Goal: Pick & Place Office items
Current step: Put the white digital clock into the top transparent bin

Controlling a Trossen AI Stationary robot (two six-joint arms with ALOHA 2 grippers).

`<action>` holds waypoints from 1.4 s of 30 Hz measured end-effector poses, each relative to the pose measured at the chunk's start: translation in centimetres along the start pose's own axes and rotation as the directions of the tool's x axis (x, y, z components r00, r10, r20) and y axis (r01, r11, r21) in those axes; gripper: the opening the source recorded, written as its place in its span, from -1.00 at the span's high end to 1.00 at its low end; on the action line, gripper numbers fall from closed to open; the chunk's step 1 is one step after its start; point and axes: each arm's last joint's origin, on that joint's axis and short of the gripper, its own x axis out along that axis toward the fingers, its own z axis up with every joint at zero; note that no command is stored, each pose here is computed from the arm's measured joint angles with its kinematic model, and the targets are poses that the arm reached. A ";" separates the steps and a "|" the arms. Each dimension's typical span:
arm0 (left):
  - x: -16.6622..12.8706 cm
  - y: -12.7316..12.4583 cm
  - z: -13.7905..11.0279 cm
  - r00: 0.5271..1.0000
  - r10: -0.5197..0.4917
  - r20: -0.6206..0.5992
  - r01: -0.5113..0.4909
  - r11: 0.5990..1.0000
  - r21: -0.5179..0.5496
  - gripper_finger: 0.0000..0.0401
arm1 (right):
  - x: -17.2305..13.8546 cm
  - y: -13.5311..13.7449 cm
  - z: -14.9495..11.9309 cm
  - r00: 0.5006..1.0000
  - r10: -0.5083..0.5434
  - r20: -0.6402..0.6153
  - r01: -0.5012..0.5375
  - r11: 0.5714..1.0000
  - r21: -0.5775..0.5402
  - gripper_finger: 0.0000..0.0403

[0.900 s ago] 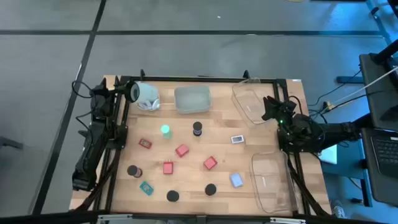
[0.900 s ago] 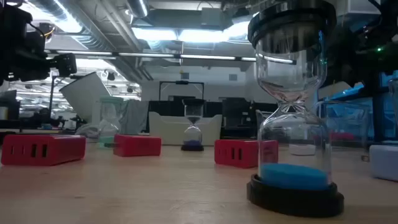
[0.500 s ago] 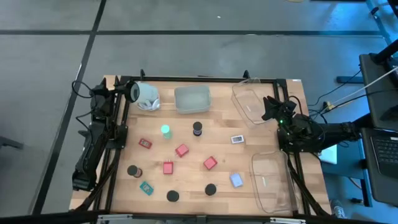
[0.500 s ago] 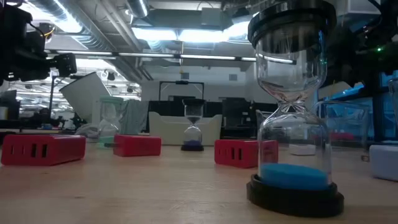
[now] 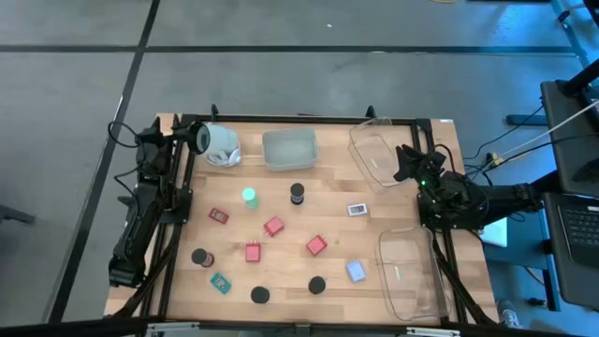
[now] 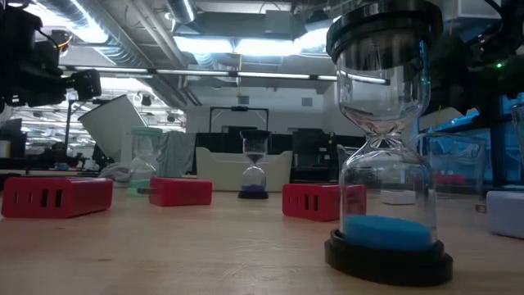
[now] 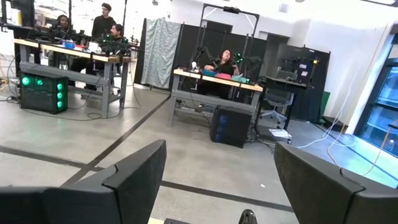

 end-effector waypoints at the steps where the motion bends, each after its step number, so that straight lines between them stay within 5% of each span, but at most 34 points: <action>1: 0.0 0.0 0.1 1.000 0.000 0.009 0.000 1.000 -0.001 -0.48 | 0.0 0.0 0.0 1.000 0.001 0.000 -0.001 1.000 0.000 0.20; 4: 0.0 -0.1 0.1 0.999 -0.032 0.008 0.032 0.999 -0.023 -0.48 | 0.0 0.1 0.0 0.999 0.033 -0.016 -0.033 0.999 -0.001 0.20; 9: -0.2 -1.0 0.0 0.945 -0.324 -0.039 0.312 0.931 -0.191 -0.48 | 0.0 0.4 -0.2 0.988 0.136 -0.066 -0.141 0.987 -0.082 0.20; 12: -0.5 -1.8 0.3 0.837 -0.545 -0.041 0.509 0.804 -0.308 -0.48 | -0.1 0.6 -0.2 0.976 0.199 -0.094 -0.210 0.969 -0.127 0.20; 16: -1.4 -2.9 1.2 0.621 -0.783 0.017 0.736 0.577 -0.355 -0.48 | -0.1 0.8 -0.1 0.964 0.247 -0.100 -0.261 0.951 -0.164 0.20; 19: -2.1 -3.5 2.2 0.486 -0.869 0.094 0.840 0.434 -0.326 -0.48 | -0.1 0.9 0.1 0.959 0.270 -0.087 -0.282 0.940 -0.190 0.18; 23: -2.9 -4.1 3.3 0.369 -0.910 0.187 0.917 0.322 -0.236 -0.48 | -0.2 1.3 1.0 0.950 0.303 -0.078 -0.312 0.929 -0.200 0.05; 28: -3.5 -4.6 3.5 0.300 -0.928 0.222 0.946 0.258 -0.199 -0.48 | -0.4 2.2 2.7 0.915 0.394 -0.089 -0.404 0.898 -0.177 -0.21; 34: -3.8 -5.4 3.2 0.268 -0.937 0.222 0.952 0.222 -0.212 -0.48 | 0.0 4.0 4.3 0.905 0.376 -0.198 -0.419 0.866 -0.274 -0.38; 39: -4.0 -5.9 2.9 0.242 -0.948 0.205 0.951 0.190 -0.243 -0.48 | 0.9 6.8 5.3 0.855 0.340 -0.392 -0.486 0.790 -0.374 -0.37; 42: -4.1 -6.2 2.8 0.218 -0.956 0.195 0.954 0.167 -0.248 -0.48 | 1.7 8.6 5.1 0.792 0.283 -0.541 -0.553 0.707 -0.440 -0.35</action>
